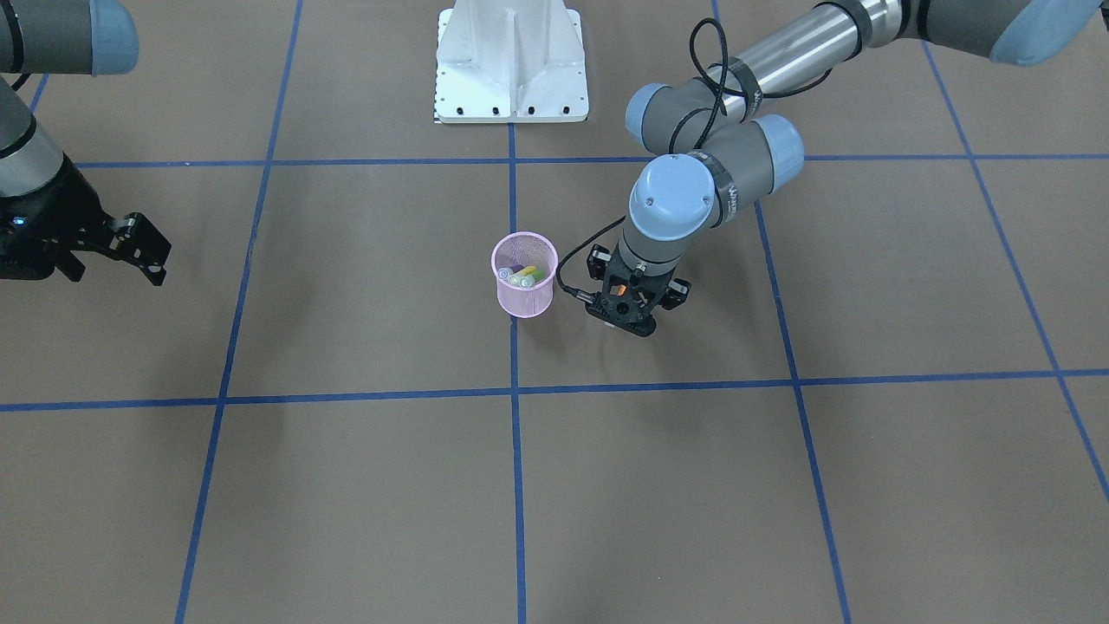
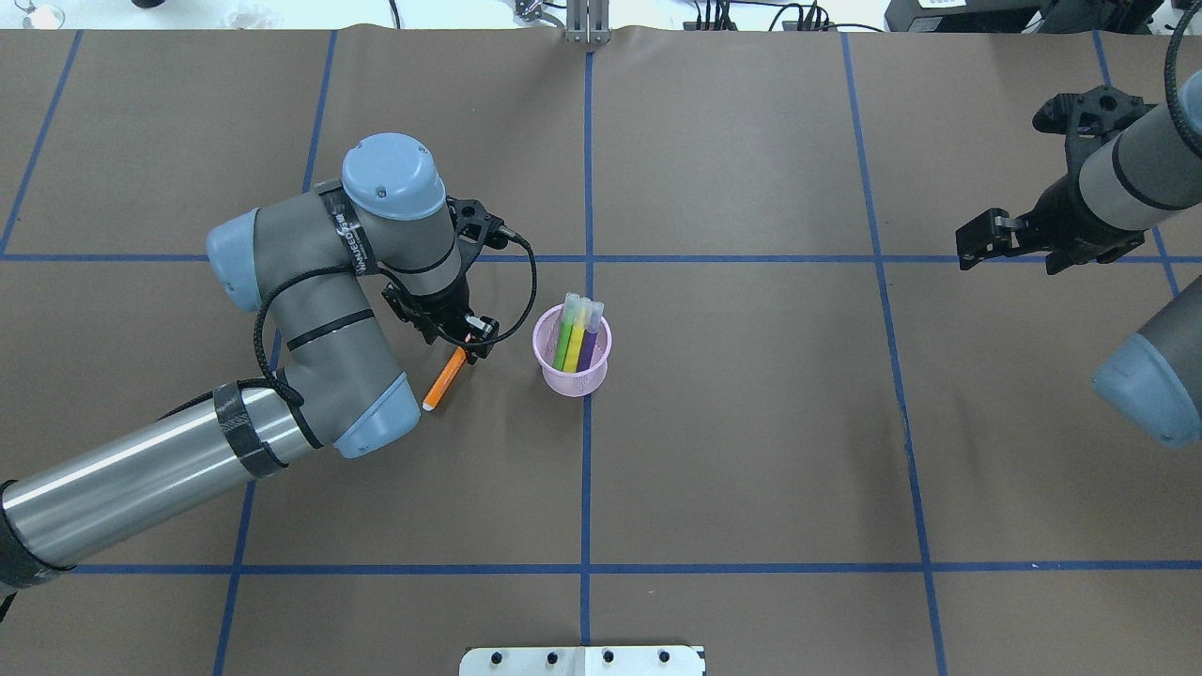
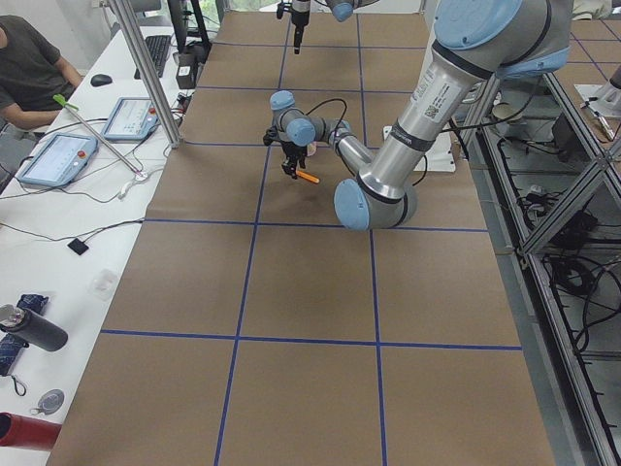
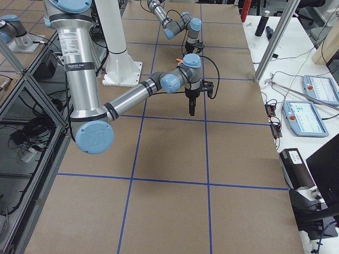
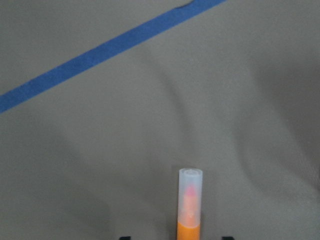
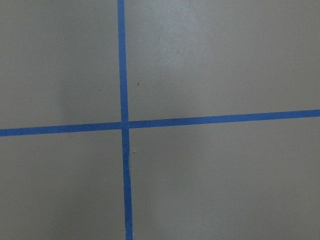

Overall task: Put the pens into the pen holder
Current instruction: 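Lower the left gripper onto the orange marker and close on it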

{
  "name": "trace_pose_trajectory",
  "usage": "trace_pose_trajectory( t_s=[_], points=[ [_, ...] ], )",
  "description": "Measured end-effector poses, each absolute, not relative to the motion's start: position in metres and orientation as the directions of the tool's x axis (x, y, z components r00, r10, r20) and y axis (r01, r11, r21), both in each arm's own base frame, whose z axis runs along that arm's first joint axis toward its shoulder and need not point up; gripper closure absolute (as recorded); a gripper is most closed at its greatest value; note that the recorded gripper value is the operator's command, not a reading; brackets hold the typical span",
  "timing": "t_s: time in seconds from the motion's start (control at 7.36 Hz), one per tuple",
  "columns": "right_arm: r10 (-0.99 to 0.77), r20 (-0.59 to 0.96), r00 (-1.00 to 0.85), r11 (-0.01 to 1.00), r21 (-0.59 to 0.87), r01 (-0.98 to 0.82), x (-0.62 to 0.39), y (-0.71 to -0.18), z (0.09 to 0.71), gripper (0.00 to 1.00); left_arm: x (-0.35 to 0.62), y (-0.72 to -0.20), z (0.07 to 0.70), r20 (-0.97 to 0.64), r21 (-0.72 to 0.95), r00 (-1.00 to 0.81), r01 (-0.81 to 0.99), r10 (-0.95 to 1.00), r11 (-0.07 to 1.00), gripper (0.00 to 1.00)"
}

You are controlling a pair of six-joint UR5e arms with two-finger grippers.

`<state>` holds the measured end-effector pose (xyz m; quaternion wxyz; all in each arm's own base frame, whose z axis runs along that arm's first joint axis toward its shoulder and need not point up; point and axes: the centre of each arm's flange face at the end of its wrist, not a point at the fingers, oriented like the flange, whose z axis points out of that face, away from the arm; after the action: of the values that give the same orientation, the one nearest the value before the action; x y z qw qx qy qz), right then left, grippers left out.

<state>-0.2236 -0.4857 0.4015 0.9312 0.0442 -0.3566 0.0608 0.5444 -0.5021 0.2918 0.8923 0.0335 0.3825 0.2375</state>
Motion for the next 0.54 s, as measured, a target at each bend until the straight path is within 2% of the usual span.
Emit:
trace_pose_trajectory(
  t_s=[0.14, 0.41, 0.54],
  points=[
    [0.085, 0.669, 0.738, 0.989, 0.037, -0.147, -0.224, -0.4862, 0.402, 0.01, 0.5472, -0.5001, 0.2918, -0.667, 0.239, 0.593, -0.402, 0.451, 0.884, 0.44],
    [0.089, 0.668, 0.739, 0.989, 0.032, -0.148, -0.2249, -0.4872, 0.4037, 0.01, 0.5505, -0.4978, 0.2922, -0.667, 0.237, 0.592, -0.407, 0.452, 0.882, 0.44],
    [0.09, 0.667, 0.739, 0.988, 0.031, -0.148, -0.2249, -0.4873, 0.4041, 0.01, 0.5512, -0.4979, 0.2931, -0.666, 0.235, 0.593, -0.408, 0.452, 0.882, 0.48]
  ],
)
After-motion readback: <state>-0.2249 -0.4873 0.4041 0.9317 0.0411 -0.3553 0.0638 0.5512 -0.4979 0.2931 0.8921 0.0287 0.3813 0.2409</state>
